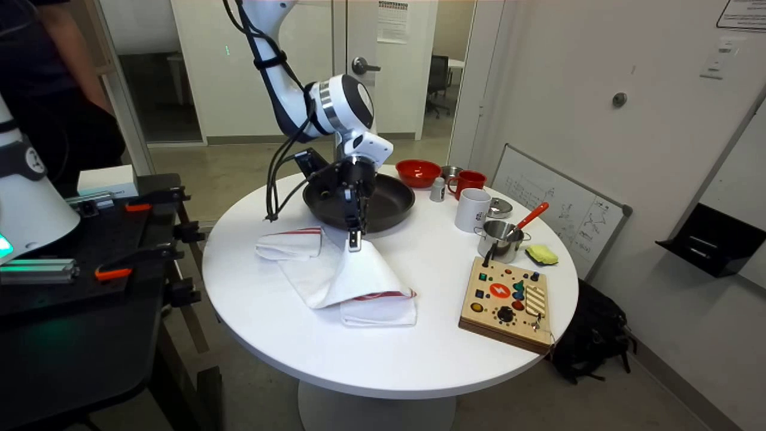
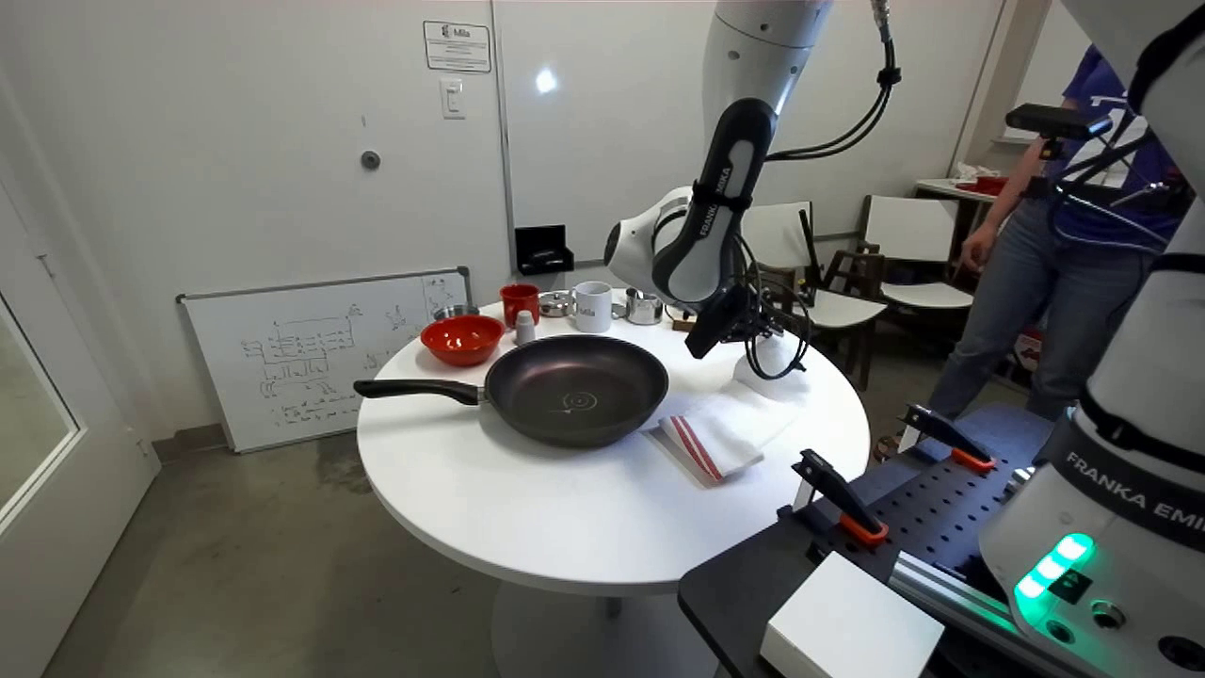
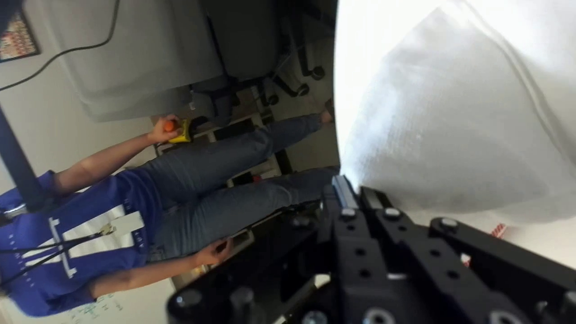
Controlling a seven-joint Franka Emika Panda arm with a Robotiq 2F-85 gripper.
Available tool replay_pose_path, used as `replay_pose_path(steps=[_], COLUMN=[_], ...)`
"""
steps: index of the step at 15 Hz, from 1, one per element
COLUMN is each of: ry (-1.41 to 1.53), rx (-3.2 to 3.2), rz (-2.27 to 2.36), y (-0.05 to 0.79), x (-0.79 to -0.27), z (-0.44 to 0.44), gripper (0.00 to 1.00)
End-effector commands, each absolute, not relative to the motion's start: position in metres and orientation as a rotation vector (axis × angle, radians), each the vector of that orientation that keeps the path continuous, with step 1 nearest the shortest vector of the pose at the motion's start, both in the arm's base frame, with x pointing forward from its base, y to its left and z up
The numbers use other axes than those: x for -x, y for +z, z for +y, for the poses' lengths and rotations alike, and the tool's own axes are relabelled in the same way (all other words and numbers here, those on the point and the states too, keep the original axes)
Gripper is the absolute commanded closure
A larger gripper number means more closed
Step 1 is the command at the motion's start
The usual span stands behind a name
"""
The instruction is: Pick up the kitchen towel and wipe the pan
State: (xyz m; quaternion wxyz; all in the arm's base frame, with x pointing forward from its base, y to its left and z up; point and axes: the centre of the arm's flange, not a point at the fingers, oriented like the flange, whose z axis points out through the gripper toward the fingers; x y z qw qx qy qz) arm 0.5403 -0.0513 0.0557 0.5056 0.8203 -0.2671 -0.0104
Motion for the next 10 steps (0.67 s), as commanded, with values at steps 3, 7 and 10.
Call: replay_pose_path(steps=[3,7,10], ry=[0.074,0.187,0.235], rx=[-2.160,-2.149,-2.108], rz=[-0.901,-0.973,-0.922], y=[0.028,0.021,0.017], x=[-0.537,-0.532,-0.529], z=[-0.097,-0.119,-0.123], gripper=[0.96,0.96,0.96])
